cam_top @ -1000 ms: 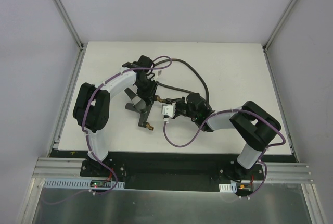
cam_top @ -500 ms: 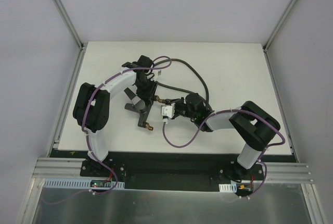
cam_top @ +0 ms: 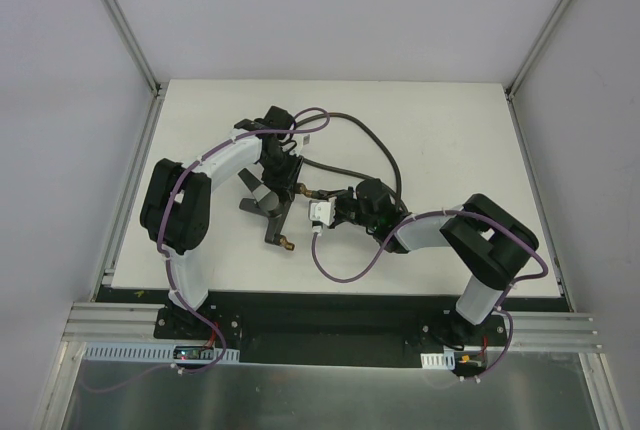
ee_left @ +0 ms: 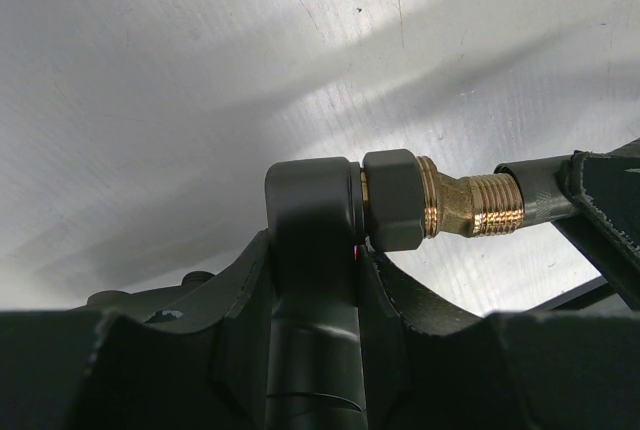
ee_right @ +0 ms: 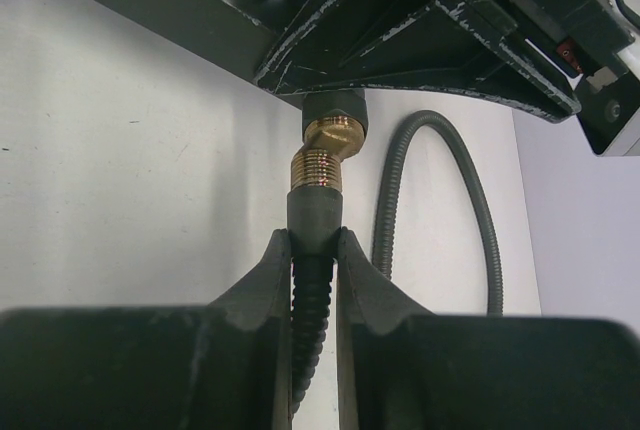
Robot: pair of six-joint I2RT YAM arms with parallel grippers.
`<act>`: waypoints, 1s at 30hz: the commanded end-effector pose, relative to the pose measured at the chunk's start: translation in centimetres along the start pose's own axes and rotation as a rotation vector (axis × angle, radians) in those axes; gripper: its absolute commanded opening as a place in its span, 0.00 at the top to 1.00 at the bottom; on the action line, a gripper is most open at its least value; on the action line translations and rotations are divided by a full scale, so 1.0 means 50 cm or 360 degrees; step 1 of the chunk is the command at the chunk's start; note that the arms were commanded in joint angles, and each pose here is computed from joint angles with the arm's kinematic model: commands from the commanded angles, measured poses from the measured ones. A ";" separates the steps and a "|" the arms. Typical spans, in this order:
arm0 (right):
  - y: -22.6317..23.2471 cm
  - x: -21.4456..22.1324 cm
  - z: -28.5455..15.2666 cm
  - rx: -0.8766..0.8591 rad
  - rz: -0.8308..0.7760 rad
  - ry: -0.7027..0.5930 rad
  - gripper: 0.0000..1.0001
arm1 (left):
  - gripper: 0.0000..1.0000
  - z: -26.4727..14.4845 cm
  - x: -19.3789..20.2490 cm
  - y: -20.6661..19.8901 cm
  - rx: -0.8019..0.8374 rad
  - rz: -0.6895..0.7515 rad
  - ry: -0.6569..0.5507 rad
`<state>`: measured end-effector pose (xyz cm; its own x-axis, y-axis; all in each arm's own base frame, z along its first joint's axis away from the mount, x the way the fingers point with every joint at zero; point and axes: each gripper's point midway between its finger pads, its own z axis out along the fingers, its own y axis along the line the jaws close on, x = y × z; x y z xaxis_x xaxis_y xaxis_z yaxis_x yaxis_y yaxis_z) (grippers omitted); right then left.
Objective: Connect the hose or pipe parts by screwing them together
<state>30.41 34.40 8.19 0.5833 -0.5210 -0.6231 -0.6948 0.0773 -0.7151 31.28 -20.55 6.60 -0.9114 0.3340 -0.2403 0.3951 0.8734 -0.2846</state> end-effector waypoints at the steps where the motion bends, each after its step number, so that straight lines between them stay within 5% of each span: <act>1: -0.046 -0.061 0.018 0.0079 0.0000 -0.0148 0.99 | 1.00 -0.056 -0.018 -0.041 0.0081 0.0028 -0.0068; 30: -0.033 -0.058 0.019 0.0048 -0.0077 -0.0136 0.99 | 1.00 -0.054 -0.016 -0.034 0.0046 0.0017 -0.0043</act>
<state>30.10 34.77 8.33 0.5817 -0.5114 -0.6326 -0.7004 0.0806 -0.7092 31.05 -20.24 6.62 -0.9140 0.3365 -0.2267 0.3910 0.8796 -0.2709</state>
